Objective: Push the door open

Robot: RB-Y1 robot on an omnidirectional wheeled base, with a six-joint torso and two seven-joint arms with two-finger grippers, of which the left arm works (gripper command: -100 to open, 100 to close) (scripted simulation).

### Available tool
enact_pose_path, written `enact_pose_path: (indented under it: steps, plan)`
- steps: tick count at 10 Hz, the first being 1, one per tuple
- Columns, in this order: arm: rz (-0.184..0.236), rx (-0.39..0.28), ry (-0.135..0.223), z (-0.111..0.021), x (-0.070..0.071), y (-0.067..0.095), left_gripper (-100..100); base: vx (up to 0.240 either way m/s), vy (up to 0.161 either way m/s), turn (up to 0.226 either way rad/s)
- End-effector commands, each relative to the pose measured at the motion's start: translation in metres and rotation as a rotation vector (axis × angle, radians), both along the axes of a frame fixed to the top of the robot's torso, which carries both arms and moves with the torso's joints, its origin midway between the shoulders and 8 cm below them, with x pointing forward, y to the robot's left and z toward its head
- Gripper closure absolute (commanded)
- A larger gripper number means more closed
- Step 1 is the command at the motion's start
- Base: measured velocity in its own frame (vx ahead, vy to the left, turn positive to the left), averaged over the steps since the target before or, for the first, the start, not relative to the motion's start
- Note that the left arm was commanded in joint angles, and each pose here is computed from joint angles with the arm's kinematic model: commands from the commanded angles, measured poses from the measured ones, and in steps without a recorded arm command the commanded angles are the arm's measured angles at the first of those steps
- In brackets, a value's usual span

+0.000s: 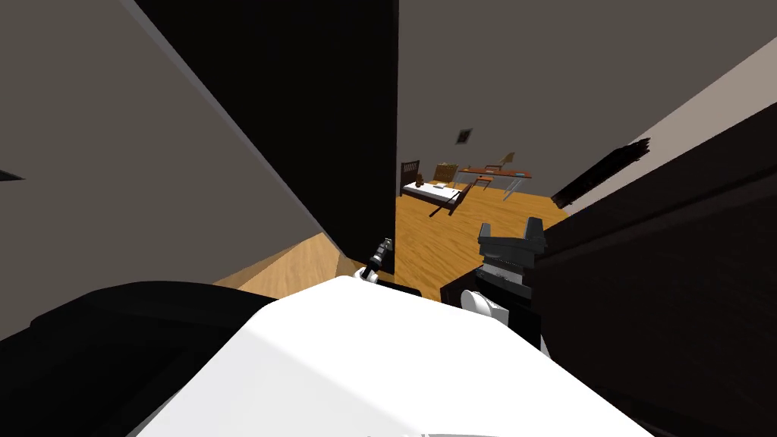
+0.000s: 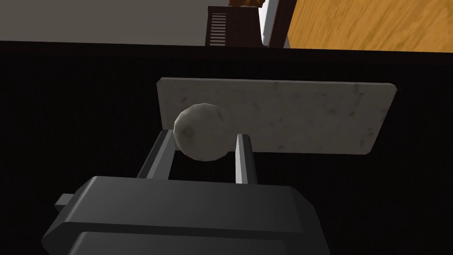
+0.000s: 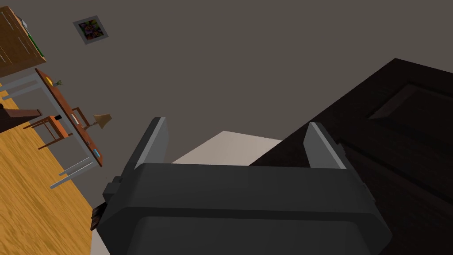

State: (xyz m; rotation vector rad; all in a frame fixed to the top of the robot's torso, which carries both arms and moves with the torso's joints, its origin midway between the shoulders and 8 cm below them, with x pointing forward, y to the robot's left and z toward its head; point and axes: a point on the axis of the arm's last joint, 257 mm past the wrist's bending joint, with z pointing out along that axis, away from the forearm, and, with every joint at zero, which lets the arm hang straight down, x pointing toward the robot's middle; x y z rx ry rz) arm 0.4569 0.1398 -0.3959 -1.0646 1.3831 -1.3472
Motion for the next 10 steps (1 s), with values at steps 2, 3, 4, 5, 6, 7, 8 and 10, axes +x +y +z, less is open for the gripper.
enact_pose_path:
  steps: [2,3,4,5,6,7,8,10]
  plan:
    - [0.041,0.021,-0.006,0.001,0.004,0.024,100,0.224,-0.014,0.161]
    - [0.033,0.029,0.004,-0.003,0.001,0.017,-100,-0.065,-0.016,0.152]
    - [0.034,0.029,0.004,-0.003,0.001,0.017,-100,-0.201,-0.019,0.069]
    - [0.036,0.029,0.004,-0.003,0.001,0.014,-100,-0.202,-0.011,0.043]
    - [0.038,0.023,0.005,-0.002,0.002,0.007,-100,-0.235,-0.044,0.104]
    - [0.039,0.014,0.006,-0.001,0.002,0.001,-100,-0.261,-0.043,0.118]
    - [0.041,-0.004,0.007,0.001,0.002,-0.011,-100,-0.277,-0.014,0.101]
    - [0.041,-0.023,0.009,0.003,0.002,-0.023,-100,-0.145,-0.007,0.027]
